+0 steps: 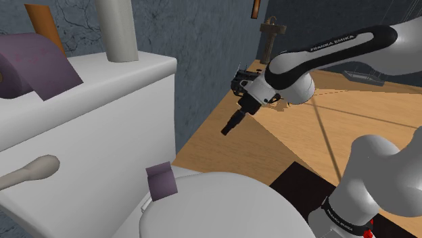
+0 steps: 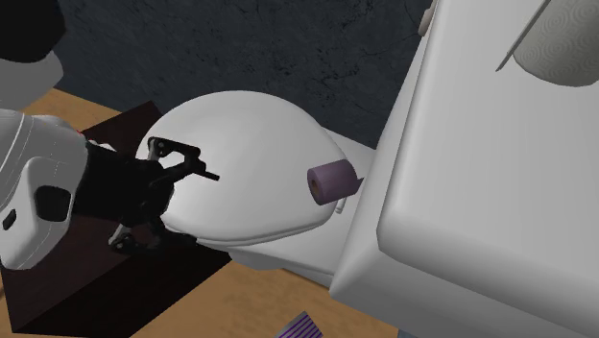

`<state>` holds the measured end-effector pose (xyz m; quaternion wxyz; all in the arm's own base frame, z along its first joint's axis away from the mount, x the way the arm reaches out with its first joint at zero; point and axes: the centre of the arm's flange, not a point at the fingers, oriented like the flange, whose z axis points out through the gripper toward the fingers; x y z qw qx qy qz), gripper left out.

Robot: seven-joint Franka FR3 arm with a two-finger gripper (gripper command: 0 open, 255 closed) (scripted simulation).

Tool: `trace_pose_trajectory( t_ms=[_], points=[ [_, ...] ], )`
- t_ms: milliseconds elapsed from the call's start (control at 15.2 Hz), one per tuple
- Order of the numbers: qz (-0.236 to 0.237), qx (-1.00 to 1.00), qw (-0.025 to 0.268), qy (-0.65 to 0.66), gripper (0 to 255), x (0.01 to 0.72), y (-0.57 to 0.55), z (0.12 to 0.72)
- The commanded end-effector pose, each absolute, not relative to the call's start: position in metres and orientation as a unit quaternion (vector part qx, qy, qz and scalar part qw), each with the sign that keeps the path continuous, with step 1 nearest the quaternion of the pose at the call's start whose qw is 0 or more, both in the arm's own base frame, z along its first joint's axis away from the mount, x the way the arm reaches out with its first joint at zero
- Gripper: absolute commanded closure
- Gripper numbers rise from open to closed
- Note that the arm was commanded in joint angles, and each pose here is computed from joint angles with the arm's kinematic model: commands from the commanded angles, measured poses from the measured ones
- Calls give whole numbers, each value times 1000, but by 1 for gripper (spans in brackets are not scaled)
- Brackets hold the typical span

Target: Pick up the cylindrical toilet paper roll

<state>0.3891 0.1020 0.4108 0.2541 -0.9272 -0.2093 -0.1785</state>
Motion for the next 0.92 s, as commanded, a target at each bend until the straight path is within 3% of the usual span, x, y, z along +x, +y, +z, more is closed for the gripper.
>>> trace_pose_trajectory(
  t_ms=[0,858],
  points=[
    [-193,-913,276,-230,0,397,117,394],
    [-264,-799,411,-350,0,450,237,307]
  ],
)
